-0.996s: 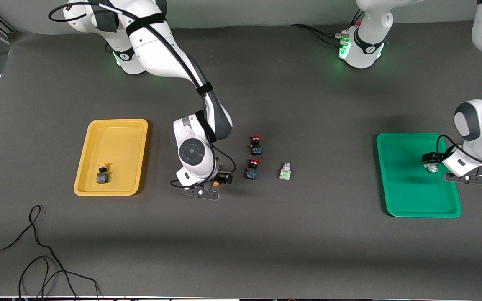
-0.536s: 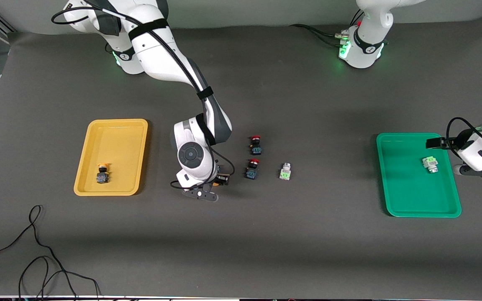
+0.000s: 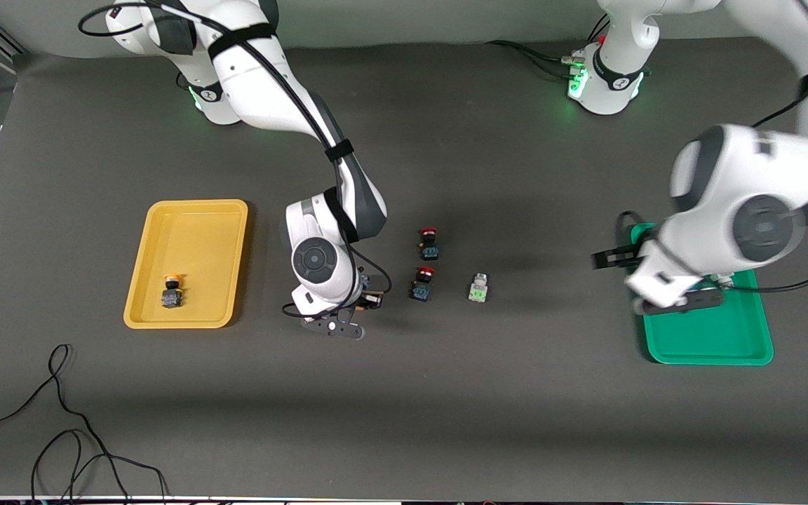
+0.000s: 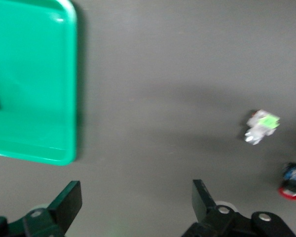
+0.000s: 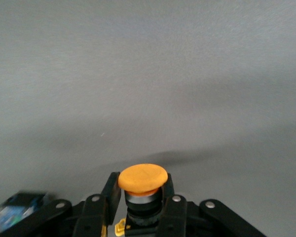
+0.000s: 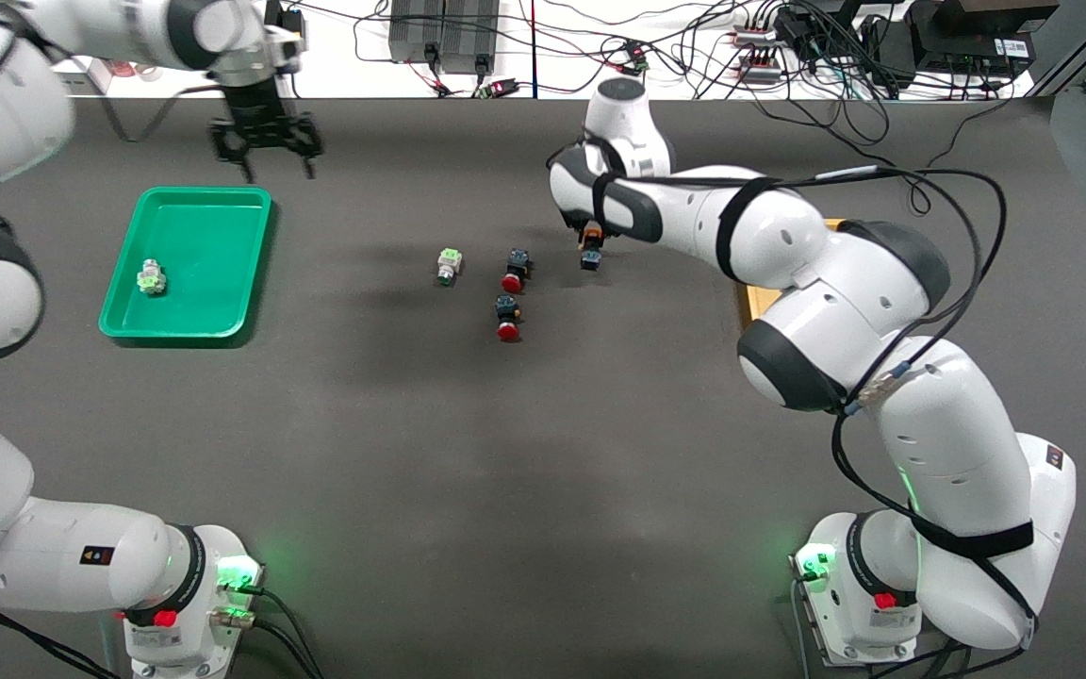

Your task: Place green and yellow buttons in trays

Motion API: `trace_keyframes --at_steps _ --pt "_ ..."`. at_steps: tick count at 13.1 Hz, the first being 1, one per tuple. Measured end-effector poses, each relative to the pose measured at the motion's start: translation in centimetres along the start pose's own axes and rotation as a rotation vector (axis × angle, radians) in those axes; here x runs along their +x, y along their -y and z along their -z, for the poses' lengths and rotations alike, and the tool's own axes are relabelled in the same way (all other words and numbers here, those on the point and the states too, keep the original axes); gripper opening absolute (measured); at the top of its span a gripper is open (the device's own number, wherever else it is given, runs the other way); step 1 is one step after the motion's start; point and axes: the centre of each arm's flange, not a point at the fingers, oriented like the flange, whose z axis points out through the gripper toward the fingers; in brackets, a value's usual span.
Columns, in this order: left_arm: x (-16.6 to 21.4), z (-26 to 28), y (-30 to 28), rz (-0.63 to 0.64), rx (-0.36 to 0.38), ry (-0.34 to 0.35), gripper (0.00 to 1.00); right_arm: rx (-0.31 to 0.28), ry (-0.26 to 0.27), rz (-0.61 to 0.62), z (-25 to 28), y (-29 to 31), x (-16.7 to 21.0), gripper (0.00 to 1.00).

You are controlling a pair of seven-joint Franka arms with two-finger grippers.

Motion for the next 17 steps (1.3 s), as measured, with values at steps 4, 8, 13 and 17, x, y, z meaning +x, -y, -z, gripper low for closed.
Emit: trace_keyframes --at_steps 4,8,13,17 --pt "0.8 -4.2 -8.5 0.020 -0.032 -0.048 1.00 0.023 0.047 0.014 12.3 -1.3 0.0 0.38" --pt "0.3 -10.9 -14.8 0.002 -0.044 -0.069 1.00 -0.069 0.027 0.171 19.1 -11.3 2.7 0.38" --pt "0.3 -17.5 -17.9 -0.033 -0.033 -0.074 1.00 -0.049 0.074 0.263 18.2 -31.0 6.5 0.38" --pt "0.0 -20.4 -19.2 -0.048 -0.030 -0.072 1.00 -0.088 -0.004 0.314 7.1 -35.4 4.9 0.38"
